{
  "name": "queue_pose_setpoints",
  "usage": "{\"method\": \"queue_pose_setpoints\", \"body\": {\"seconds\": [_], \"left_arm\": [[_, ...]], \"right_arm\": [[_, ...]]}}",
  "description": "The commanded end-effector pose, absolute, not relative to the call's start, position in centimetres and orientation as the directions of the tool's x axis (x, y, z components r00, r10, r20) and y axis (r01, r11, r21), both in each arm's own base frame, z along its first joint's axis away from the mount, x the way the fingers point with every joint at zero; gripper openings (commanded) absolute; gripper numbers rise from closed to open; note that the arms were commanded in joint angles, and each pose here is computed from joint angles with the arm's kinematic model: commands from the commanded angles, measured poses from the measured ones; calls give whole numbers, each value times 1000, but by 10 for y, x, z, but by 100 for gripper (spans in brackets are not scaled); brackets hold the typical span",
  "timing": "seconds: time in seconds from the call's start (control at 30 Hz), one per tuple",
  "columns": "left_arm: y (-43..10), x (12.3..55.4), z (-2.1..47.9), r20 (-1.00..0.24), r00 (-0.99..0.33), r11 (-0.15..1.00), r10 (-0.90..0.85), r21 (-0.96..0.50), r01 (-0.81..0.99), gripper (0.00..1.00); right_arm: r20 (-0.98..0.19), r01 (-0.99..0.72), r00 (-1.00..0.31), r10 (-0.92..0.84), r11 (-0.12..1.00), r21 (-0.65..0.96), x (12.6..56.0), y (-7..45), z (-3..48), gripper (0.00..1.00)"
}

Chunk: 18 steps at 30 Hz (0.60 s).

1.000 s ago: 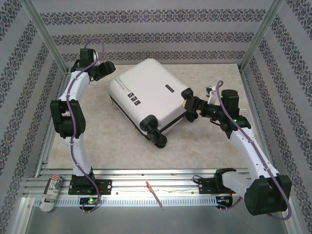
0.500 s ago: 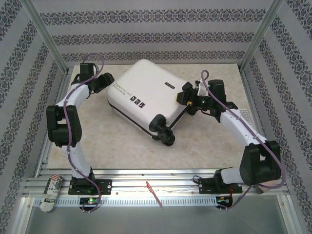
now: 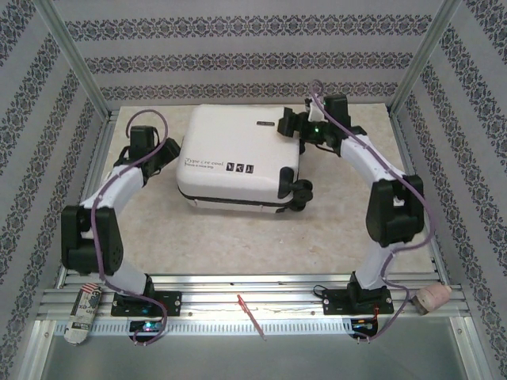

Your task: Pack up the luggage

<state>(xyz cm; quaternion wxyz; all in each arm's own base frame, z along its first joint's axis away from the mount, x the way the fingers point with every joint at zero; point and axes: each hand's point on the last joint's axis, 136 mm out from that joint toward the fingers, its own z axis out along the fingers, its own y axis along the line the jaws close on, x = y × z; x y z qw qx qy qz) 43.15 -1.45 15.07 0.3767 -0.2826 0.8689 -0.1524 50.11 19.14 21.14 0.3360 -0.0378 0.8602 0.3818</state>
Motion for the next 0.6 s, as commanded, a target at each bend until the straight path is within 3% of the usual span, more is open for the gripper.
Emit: {"method": "queue_pose_setpoints", "body": {"seconds": [0.0,0.27,0.57], "left_arm": [[-100,394,159,-508,-670,792,-542,-575,-205,68],[-79,370,156,-552,-590,792,-589,-539,-286,70],[-71,378,183,-616,-608,859,-501,-441,-261,72]], "right_arm": [[-592,-534,-806,-20,456,712,468,303,224,90],[-597,-578,-800,-52,332,745,489,344,240,89],[-628,-565,-778,14,424,708,501,288,249,90]]}}
